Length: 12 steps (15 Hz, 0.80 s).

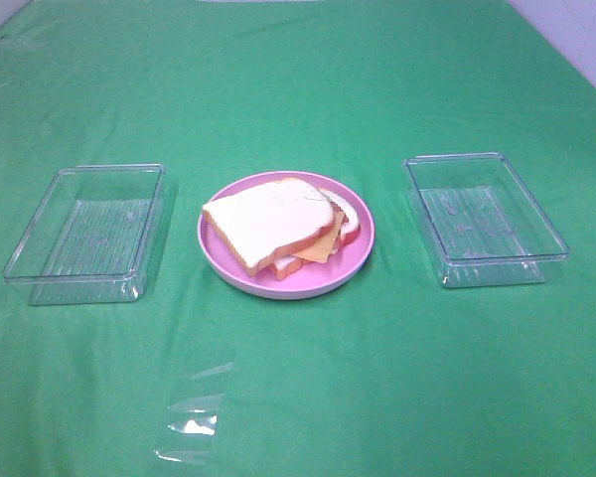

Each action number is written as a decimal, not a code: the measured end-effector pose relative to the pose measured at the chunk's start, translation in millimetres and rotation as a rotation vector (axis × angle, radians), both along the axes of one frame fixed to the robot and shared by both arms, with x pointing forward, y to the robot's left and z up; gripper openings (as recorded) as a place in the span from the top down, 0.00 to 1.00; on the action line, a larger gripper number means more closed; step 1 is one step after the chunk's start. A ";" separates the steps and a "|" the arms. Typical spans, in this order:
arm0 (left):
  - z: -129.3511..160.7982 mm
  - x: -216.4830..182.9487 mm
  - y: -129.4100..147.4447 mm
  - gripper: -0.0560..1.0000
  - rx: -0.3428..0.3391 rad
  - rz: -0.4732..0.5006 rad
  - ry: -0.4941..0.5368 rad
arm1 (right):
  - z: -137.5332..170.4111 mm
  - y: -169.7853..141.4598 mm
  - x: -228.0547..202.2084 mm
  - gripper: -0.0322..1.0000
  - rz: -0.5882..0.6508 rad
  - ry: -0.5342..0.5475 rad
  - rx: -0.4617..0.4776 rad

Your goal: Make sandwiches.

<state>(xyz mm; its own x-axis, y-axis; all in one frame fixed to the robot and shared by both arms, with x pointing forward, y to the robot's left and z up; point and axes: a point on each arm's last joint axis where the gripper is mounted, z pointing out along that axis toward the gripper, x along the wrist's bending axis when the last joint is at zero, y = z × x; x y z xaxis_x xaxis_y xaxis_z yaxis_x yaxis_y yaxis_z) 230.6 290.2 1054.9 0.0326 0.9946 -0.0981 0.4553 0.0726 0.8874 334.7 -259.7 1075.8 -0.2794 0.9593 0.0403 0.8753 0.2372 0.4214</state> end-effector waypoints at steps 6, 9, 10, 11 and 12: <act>0.0 0.0 0.0 0.02 0.000 0.000 0.000 | -36.4 -29.7 -72.1 0.11 0.052 -0.296 0.086; 0.0 0.0 0.0 0.02 0.000 0.000 0.000 | -41.3 -30.8 -74.9 0.11 0.083 -0.375 0.093; 0.0 0.0 0.0 0.02 0.000 0.000 0.000 | -41.2 -30.7 -74.9 0.11 0.083 -0.376 0.093; 0.0 0.0 0.0 0.02 0.000 0.000 0.000 | -41.2 -30.7 -74.9 0.11 0.083 -0.376 0.093; 0.0 0.0 0.0 0.02 0.000 0.000 0.000 | -41.2 -30.7 -74.9 0.11 0.083 -0.376 0.093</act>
<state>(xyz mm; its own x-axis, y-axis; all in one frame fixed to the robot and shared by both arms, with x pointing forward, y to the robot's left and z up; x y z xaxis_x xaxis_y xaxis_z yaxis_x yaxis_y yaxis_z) 230.6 290.2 1054.9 0.0326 0.9946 -0.0981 0.4553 0.0726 0.8874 259.8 -290.5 1034.6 -0.3674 0.9300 0.0064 0.6355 0.2460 0.7319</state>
